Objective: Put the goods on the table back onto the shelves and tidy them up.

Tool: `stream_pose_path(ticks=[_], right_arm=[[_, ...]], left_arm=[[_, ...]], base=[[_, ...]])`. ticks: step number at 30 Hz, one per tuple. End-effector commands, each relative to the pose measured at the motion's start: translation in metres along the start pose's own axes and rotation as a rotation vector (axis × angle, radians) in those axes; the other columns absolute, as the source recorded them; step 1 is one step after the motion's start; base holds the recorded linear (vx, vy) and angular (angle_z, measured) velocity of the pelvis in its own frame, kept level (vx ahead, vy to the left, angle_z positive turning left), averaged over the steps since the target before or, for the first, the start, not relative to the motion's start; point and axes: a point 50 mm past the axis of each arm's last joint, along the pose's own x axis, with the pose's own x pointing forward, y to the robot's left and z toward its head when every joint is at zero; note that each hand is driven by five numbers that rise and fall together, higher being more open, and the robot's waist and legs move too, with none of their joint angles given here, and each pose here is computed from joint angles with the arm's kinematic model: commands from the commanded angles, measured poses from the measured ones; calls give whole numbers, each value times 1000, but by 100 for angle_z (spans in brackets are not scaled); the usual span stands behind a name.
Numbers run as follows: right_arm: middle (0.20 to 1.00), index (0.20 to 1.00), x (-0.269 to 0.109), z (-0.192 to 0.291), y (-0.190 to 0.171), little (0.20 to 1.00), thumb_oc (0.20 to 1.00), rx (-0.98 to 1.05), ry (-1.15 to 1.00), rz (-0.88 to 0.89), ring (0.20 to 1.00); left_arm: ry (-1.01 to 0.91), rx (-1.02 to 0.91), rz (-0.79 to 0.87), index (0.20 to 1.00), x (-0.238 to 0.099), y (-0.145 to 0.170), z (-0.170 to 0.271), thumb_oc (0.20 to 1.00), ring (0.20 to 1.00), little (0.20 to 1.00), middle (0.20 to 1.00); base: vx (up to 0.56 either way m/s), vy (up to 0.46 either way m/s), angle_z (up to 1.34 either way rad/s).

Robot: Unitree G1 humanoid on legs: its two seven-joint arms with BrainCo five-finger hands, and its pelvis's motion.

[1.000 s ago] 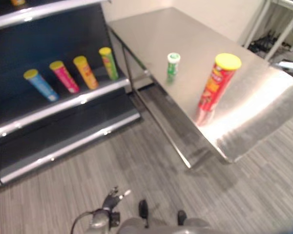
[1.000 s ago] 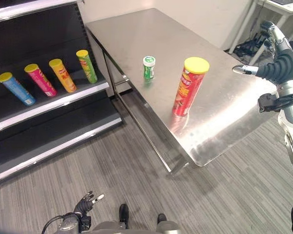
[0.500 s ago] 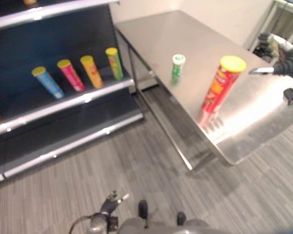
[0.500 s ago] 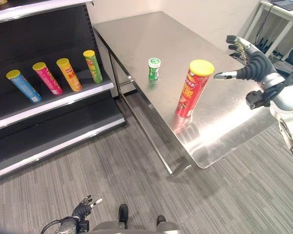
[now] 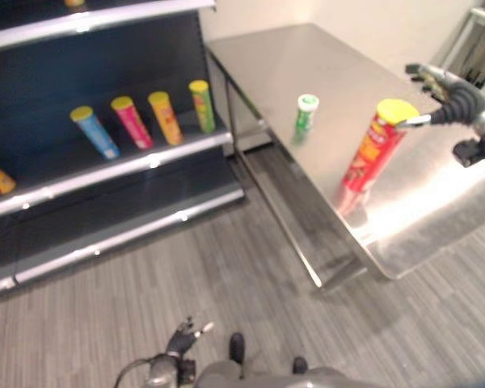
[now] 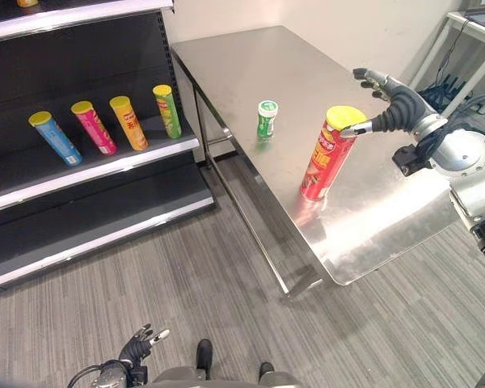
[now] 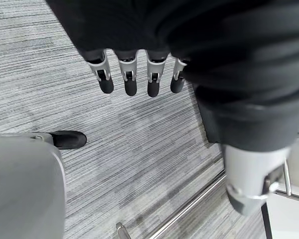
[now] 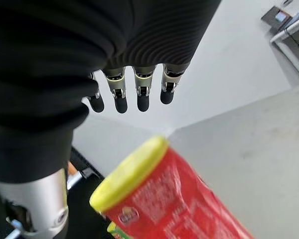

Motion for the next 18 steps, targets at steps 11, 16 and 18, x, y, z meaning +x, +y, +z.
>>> stream_pose_path(ticks=[11,16,18], right_arm=[[1000,1000,16,3,-11,1000,1000,-74,37,-35,1000],[1000,1000,19,2,-12,1000,1000,-71,47,-52,1000],[1000,1000,20,1,-13,1000,1000,-77,56,-53,1000]], left_arm=[[-79,44,-7,1000,5,8,22,1000,1000,1000,1000],[-72,43,-1,1000,5,10,20,1000,1000,1000,1000],[-69,43,0,1000,4,10,19,1000,1000,1000,1000]], base=[[1,-1,1],[4,-2,1],[0,0,0]])
